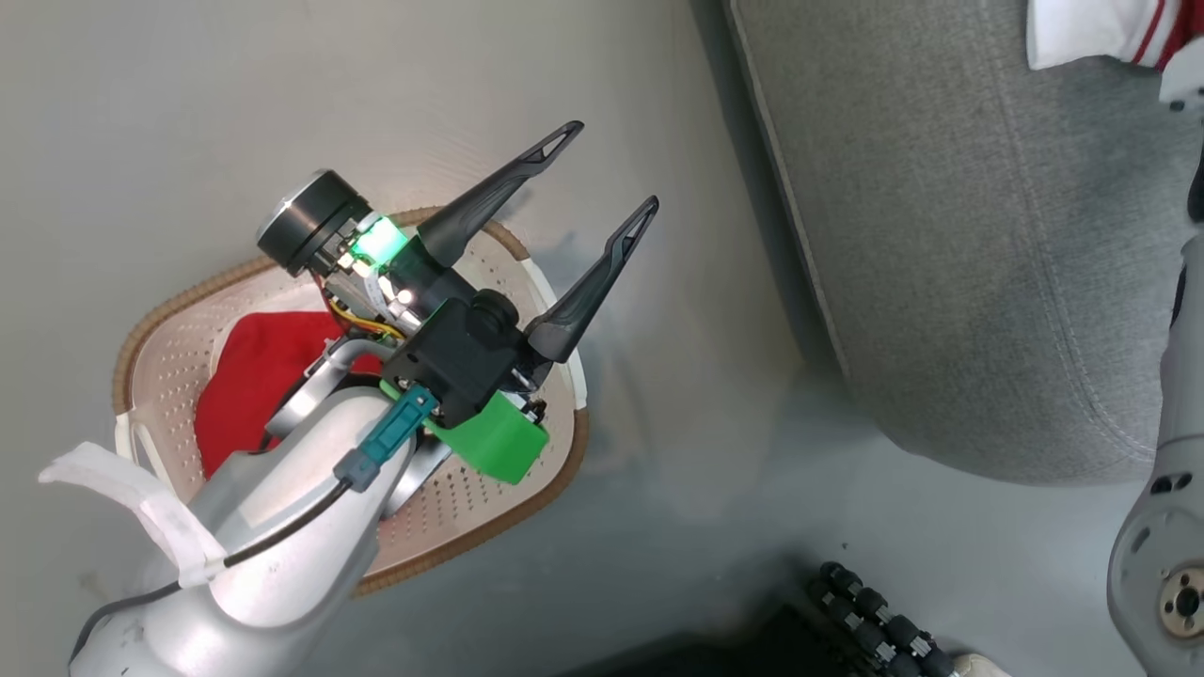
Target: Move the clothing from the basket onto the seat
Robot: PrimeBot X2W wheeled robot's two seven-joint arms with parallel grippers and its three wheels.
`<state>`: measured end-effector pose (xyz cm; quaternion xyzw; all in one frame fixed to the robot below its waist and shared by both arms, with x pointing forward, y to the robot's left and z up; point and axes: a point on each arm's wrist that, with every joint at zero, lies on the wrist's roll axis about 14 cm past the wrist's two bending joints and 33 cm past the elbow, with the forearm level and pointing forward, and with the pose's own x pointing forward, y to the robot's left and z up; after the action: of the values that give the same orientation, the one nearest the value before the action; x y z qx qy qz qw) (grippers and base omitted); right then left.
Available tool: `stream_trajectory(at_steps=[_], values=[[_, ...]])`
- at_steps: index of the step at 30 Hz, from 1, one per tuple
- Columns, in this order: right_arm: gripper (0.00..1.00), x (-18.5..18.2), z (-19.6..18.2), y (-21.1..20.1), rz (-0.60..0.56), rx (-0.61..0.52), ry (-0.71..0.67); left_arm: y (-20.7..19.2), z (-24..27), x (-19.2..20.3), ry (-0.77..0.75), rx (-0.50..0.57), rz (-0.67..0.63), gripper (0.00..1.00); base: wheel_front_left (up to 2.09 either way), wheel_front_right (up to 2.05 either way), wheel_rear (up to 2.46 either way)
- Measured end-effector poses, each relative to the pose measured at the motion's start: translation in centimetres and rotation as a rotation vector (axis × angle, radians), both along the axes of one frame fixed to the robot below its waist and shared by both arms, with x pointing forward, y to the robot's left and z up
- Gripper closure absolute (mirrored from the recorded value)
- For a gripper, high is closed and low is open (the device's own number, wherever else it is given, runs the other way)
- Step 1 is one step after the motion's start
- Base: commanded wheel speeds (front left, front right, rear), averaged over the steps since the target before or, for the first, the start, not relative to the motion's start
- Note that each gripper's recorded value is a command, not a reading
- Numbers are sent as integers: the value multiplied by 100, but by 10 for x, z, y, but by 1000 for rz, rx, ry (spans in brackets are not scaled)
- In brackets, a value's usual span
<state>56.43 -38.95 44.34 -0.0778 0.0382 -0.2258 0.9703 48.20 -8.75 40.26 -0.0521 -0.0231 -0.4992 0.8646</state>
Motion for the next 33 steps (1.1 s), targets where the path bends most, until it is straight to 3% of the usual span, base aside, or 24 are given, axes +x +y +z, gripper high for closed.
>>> stream_trajectory(at_steps=[10,17,26,33], values=[[0,-49,15,11,36,-3,-1,-1,34,-10,-18,-18,27,0,0,0,0],[0,-73,49,26,89,-13,-78,-2,63,-18,-47,-37,52,0,0,0,0],[0,-86,94,76,233,-5,-206,6,93,-31,-64,-57,108,0,0,0,0],[0,-87,104,127,364,46,-254,35,104,-34,-57,-44,223,0,0,0,0]])
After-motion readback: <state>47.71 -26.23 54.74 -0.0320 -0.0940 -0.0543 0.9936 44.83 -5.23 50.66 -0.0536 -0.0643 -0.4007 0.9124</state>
